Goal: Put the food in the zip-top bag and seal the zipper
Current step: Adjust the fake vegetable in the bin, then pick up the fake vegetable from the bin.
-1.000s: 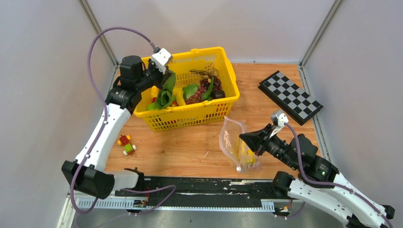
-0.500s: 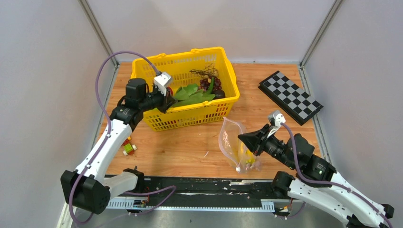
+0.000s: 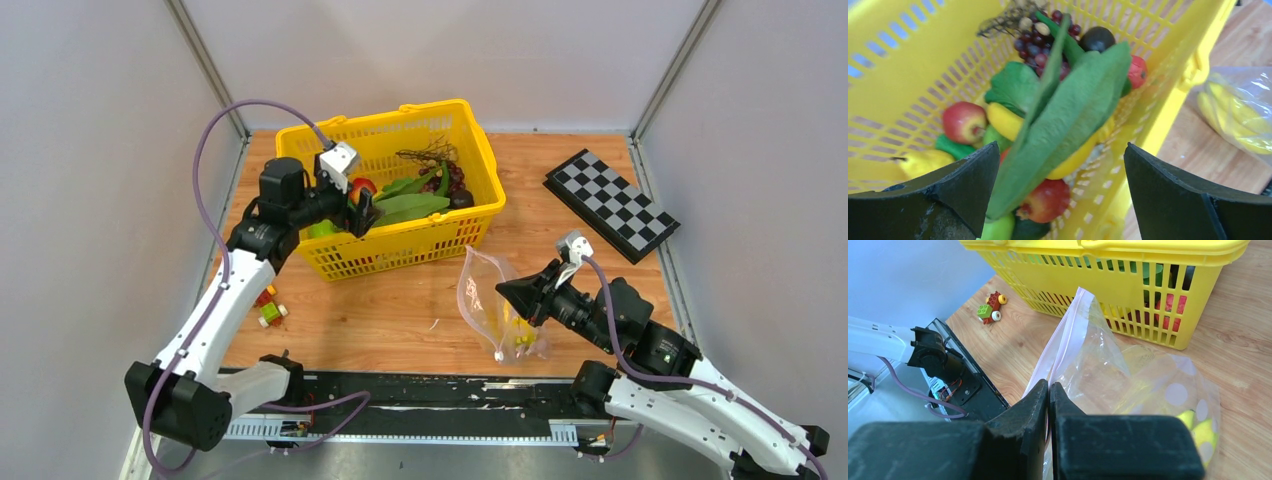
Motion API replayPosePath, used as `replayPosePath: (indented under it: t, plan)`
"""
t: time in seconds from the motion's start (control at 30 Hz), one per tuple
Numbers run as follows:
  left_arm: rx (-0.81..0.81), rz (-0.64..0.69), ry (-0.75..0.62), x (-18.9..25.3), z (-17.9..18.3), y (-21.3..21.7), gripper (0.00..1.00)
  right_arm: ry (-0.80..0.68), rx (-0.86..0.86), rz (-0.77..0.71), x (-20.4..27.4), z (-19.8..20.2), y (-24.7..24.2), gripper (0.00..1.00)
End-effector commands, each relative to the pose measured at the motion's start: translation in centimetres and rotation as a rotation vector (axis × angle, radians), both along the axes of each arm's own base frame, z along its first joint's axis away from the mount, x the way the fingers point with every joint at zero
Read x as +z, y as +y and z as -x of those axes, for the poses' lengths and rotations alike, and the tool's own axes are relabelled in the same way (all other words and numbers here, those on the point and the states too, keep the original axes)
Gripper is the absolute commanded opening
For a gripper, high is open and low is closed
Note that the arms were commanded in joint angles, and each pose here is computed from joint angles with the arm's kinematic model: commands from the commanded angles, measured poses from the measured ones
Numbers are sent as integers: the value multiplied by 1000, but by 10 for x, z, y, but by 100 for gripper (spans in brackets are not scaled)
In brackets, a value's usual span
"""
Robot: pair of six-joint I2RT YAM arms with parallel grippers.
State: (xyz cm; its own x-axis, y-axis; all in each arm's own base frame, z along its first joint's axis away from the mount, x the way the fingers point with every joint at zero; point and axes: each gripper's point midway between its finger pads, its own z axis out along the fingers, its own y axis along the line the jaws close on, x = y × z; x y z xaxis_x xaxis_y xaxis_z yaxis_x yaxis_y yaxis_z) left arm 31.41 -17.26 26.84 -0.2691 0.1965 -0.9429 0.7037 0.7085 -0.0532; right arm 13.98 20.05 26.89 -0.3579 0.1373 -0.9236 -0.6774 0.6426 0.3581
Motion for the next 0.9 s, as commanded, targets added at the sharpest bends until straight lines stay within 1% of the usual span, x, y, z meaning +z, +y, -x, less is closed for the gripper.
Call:
replayPosePath:
  t: [0.0, 0.03, 0.1, 0.23, 0.27, 0.43, 0.6, 0.73, 0.77, 0.87]
  plan:
    - [26, -167, -168, 33, -31, 15, 100, -22, 9, -42, 12, 1, 3, 8]
    - [10, -203, -165, 30, -39, 15, 100, -24, 10, -41, 13, 1, 3, 8]
    - [-69, -259, -149, 21, -52, 6, 100, -25, 14, -36, 12, 0, 4, 8]
    - [-239, -276, -107, 3, -69, -18, 100, -26, 14, -29, 11, 0, 4, 8]
    - [-280, -280, -78, -9, -74, -24, 100, -25, 13, -29, 11, 0, 4, 8]
    - [-358, -321, 45, -49, -95, -39, 100, -24, 13, -22, 10, 0, 3, 8]
    - [-459, -336, 72, -68, -88, -65, 100, -20, 9, -11, 8, -1, 3, 9]
    - [-556, -276, 121, -66, -73, -83, 100, -17, 11, -7, 7, -1, 4, 8]
    - [-578, -282, 131, -69, -69, -86, 100, -14, 11, -4, 6, -1, 4, 8]
    - [-624, -364, 225, -86, -51, -82, 100, -12, 6, -3, 5, -1, 3, 9]
